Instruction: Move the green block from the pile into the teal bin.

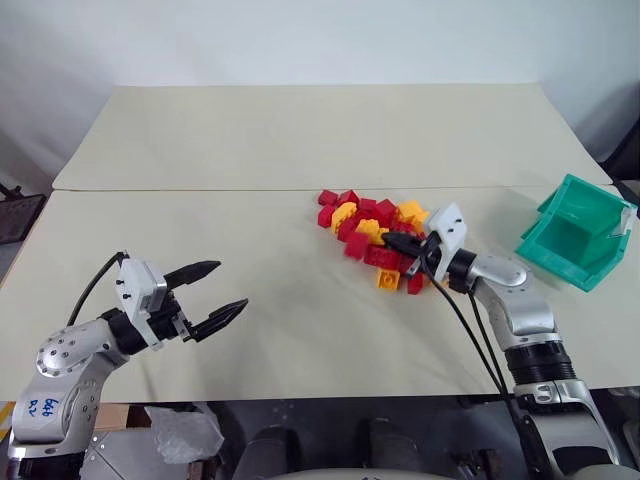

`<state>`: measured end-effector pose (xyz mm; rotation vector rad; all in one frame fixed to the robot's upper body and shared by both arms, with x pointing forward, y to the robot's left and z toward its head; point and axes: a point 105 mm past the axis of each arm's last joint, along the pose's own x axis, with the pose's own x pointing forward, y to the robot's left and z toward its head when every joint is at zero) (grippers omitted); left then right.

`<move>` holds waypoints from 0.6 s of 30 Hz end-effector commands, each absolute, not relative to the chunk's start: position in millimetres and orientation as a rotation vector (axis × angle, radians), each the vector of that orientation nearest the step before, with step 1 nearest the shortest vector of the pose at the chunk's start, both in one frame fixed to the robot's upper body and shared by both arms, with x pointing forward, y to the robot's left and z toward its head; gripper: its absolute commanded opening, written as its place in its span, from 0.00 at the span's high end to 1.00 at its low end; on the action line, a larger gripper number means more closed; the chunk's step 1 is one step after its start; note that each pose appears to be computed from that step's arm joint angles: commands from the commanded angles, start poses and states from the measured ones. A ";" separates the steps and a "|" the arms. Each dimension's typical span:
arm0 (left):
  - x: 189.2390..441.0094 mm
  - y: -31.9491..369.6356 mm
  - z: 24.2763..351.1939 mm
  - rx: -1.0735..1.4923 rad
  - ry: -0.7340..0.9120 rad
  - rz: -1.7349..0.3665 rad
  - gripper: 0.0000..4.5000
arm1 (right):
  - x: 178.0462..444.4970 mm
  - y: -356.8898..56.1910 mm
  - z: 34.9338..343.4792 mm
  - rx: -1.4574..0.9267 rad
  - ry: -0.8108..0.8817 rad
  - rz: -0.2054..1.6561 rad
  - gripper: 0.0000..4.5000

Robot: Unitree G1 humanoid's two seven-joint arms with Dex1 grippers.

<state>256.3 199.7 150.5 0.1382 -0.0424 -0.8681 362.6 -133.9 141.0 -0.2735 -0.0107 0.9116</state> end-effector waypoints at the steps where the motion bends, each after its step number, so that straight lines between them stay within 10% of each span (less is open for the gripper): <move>1: 251.3 197.4 162.9 0.165 -0.093 -0.871 0.00 | 351.6 -130.2 143.4 -0.299 -0.017 0.987 1.00; 18: 256.4 193.4 164.3 0.160 -0.098 -0.887 0.00 | 405.2 -195.1 140.5 -0.201 0.041 0.620 1.00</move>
